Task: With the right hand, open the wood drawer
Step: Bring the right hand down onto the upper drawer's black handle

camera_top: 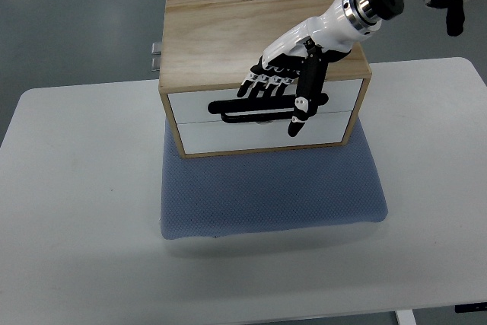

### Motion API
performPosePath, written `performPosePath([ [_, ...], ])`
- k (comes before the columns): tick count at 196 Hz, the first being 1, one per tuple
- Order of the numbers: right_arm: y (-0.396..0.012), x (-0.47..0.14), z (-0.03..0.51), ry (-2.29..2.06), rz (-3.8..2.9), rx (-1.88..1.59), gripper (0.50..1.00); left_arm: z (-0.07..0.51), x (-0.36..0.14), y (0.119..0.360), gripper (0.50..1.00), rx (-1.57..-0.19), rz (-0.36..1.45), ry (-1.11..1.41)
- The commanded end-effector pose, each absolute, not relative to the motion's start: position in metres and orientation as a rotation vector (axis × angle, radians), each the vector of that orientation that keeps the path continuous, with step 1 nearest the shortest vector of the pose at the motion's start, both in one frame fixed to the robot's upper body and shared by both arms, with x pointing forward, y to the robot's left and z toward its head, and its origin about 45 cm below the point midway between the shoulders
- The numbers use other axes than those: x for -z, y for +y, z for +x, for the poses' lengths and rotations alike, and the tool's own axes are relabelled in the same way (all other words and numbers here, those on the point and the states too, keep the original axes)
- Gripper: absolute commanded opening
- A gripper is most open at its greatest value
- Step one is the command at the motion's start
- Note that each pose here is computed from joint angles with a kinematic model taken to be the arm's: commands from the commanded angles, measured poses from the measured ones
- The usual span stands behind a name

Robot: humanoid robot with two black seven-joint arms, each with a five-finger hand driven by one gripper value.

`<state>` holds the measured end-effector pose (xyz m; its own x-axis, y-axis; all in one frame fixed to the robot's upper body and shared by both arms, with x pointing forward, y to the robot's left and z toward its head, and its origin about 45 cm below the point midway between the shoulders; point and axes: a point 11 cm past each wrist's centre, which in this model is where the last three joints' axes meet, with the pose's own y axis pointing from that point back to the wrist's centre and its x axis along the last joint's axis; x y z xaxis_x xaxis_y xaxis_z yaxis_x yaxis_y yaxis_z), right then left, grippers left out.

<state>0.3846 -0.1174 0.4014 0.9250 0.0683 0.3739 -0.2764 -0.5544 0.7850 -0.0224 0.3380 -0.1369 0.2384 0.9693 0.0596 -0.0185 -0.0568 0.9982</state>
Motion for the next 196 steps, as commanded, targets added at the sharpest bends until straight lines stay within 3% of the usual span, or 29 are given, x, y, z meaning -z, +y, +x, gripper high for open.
performPosePath([
  [1, -0.111, -0.396, 0.382, -0.122, 2.094, -0.452, 0.944, -0.022, 0.137, 0.338, 1.000, -1.076, 1.348, 0.993],
  [196, -0.126, -0.374, 0.396, -0.249, 1.964, -0.453, 0.944, -0.022, 0.137, 0.338, 1.000, -1.076, 1.348, 0.993],
])
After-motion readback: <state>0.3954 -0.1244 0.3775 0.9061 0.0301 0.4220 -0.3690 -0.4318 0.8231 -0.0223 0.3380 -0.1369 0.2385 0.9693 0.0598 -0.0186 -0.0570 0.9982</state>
